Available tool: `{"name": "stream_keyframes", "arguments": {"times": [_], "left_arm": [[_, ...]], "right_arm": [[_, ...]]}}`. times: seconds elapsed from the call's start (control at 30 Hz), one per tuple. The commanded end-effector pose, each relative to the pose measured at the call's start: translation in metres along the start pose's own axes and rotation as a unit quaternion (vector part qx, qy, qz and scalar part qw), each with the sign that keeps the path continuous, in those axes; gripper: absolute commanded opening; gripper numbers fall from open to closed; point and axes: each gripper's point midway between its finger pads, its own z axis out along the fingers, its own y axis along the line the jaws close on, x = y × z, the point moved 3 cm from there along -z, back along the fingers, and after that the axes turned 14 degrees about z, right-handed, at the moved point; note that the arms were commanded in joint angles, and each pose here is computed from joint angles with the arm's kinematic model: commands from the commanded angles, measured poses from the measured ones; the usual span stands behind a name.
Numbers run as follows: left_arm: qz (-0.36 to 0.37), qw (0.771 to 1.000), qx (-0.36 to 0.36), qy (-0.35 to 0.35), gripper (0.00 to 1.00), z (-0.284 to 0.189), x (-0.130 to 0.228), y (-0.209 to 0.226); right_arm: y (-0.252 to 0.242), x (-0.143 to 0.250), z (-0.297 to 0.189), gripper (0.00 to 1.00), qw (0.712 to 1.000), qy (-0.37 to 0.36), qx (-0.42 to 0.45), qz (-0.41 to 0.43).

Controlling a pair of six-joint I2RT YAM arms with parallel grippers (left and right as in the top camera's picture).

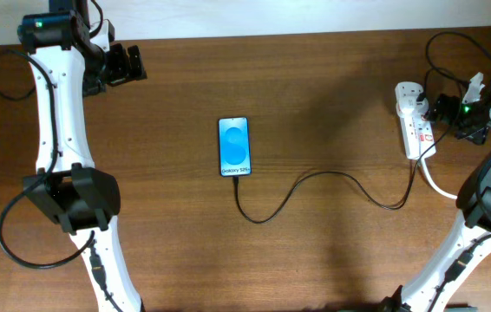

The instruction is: Plug charger to phone and switch on socket

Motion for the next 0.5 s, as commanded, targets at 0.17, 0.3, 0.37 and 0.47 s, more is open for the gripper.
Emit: {"name": "stream_keyframes", "arguments": {"times": [0.17, 0.3, 0.37, 0.47], "left_arm": [[0.003, 1.0, -0.007, -0.009, 0.99, -0.007, -0.002, 0.002], [0.003, 1.0, -0.007, -0.009, 0.99, -0.007, -0.002, 0.002], [0.003, 1.0, -0.007, -0.009, 1.0, -0.007, -0.002, 0.002], [0.003, 1.0, -0.007, -0.009, 0.99, -0.007, -0.002, 0.002]], "right_arm": [[0.045, 0.05, 0.034, 0.99, 0.993, 0.089, -0.062, -0.039], [0.03, 0.04, 0.034, 0.98, 0.997, 0.071, -0.039, 0.003], [0.015, 0.028, 0.03, 0.98, 0.997, 0.053, -0.026, 0.049], [-0.013, 0.002, 0.009, 0.98, 0.992, 0.019, -0.026, 0.12]]}}
